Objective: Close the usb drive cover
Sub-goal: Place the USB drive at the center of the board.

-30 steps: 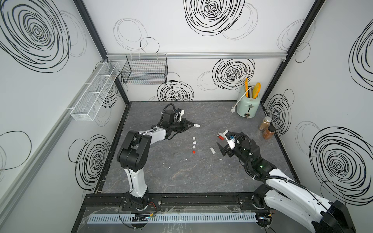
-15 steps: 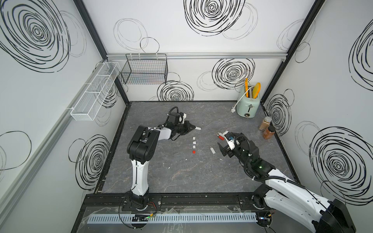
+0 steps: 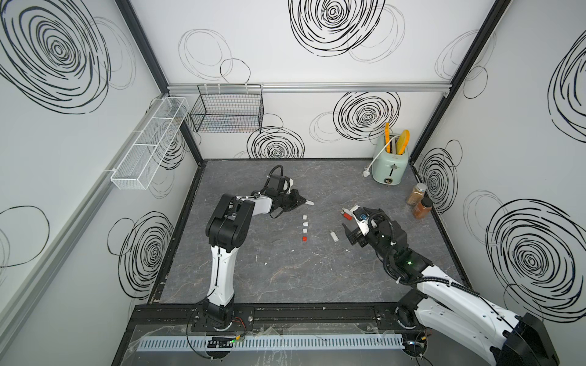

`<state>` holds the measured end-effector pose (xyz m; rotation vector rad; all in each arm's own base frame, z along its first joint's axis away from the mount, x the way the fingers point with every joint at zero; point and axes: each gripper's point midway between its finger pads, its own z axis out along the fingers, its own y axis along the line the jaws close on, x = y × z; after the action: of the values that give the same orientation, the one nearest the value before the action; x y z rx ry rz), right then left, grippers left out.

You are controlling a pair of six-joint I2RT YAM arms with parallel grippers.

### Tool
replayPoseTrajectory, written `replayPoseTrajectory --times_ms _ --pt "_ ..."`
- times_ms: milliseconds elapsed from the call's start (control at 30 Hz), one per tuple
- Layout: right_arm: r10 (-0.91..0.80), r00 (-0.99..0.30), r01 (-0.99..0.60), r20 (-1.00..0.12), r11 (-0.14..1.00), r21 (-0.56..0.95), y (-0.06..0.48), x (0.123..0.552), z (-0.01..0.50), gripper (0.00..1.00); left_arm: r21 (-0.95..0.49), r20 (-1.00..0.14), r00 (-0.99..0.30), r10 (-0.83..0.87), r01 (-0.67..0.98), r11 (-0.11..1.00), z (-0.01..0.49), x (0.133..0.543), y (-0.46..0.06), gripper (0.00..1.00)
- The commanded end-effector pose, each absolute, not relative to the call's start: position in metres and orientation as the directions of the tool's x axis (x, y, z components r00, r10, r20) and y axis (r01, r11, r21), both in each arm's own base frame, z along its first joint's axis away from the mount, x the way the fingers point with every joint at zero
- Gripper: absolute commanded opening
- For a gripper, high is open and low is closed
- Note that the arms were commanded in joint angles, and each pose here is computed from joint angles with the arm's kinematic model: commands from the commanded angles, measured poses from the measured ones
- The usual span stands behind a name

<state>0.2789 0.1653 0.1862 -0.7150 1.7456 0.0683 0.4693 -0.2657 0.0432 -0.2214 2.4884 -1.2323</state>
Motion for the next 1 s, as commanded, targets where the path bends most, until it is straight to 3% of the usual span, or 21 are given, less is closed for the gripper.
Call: replayPoseTrajectory --times_ms 0,300,700,833,967 --pt "-0.41 -0.089 -0.489 -0.908 0.812 -0.319 0.167 0.278 0.194 0.99 -0.773 -0.227 -0.932 -0.283 -0.004 0.634 0.03 0.469 -0.263 0.11" --pt "-0.414 -0.094 -0.489 -0.906 0.811 -0.32 0.167 0.278 0.191 0.99 -0.777 -0.217 -0.933 -0.288 -0.013 0.63 0.034 0.469 -0.259 0.3" --pt "-0.412 -0.09 -0.491 -0.907 0.81 -0.32 0.167 0.277 0.193 0.99 -0.772 -0.231 -0.93 -0.287 -0.004 0.635 0.042 0.473 -0.253 0.43" --pt "-0.404 -0.084 -0.504 -0.911 0.806 -0.311 0.17 0.277 0.196 0.99 -0.758 -0.264 -0.922 -0.283 0.017 0.652 0.054 0.469 -0.247 0.51" --pt "-0.403 -0.092 -0.501 -0.91 0.809 -0.308 0.169 0.276 0.195 0.99 -0.723 -0.337 -0.904 -0.262 0.071 0.687 0.075 0.458 -0.24 0.66"
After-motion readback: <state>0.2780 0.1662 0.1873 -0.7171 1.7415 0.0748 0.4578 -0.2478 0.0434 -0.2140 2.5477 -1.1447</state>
